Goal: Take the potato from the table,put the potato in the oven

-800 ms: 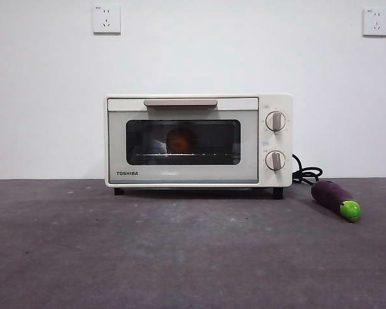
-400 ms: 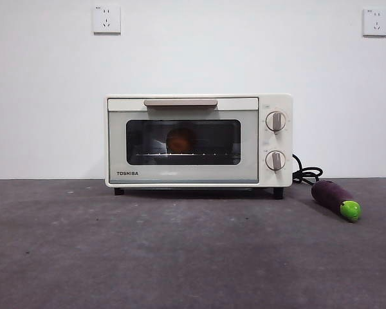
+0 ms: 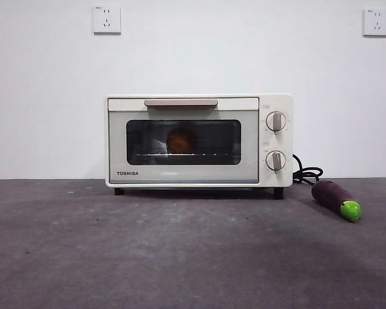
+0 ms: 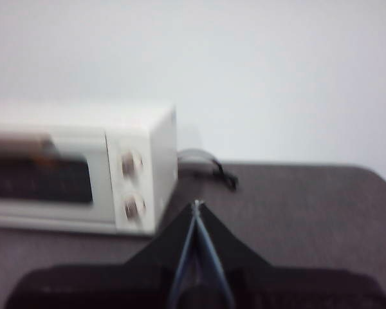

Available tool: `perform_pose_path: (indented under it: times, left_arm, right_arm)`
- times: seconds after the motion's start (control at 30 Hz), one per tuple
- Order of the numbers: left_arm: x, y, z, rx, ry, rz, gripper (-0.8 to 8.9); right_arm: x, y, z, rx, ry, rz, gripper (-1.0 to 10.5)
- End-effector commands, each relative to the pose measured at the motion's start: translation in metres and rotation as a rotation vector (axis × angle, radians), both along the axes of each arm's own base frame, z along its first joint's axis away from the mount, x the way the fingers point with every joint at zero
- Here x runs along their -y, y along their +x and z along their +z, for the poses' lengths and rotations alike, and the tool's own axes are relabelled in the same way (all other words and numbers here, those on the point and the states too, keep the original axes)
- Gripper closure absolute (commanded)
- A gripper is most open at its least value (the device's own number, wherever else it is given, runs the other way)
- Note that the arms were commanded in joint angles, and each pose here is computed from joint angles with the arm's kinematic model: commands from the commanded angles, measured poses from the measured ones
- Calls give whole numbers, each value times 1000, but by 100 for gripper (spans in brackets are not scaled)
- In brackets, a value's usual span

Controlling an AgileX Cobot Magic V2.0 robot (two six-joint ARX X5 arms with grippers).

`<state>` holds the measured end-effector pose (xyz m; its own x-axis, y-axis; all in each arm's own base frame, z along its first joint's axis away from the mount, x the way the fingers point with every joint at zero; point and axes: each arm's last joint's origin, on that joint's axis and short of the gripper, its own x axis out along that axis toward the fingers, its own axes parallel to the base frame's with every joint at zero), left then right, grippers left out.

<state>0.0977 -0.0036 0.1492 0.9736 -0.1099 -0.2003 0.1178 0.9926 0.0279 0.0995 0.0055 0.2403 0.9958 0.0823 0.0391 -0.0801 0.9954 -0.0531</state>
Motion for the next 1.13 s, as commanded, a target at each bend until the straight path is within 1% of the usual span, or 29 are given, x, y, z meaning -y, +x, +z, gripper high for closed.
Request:
perform_pose_path:
  times: [0.03,0.2,0.33,0.5,0.57,0.77,1.0,1.13]
  left_arm:
    - [0,1,-3,-6,-2,4,818]
    - [0,1,-3,-12,-2,4,818]
    - [0,1,-3,-12,-2,4,818]
    - [0,1,-3,-13,-2,4,818]
    - [0,1,-3,-13,-2,3,818]
    - [0,1,-3,-14,-2,4,818]
    - [0,1,-3,-14,-2,4,817]
    - [0,1,-3,-14,-2,4,818]
  right_arm:
    - [1,-1,-19,-4,-43,-5,945]
    - [6,-4,-42,14,-33,-54,945]
    - [9,-5,-56,10,10,-91,945]
    - [10,-2,-73,-33,68,-93,945]
    - [10,-2,-75,-62,68,-95,945]
    - [10,-2,-78,-92,68,-95,945]
    - [10,-4,-91,-221,68,-100,945]
    - [10,-4,-90,-220,77,-101,945]
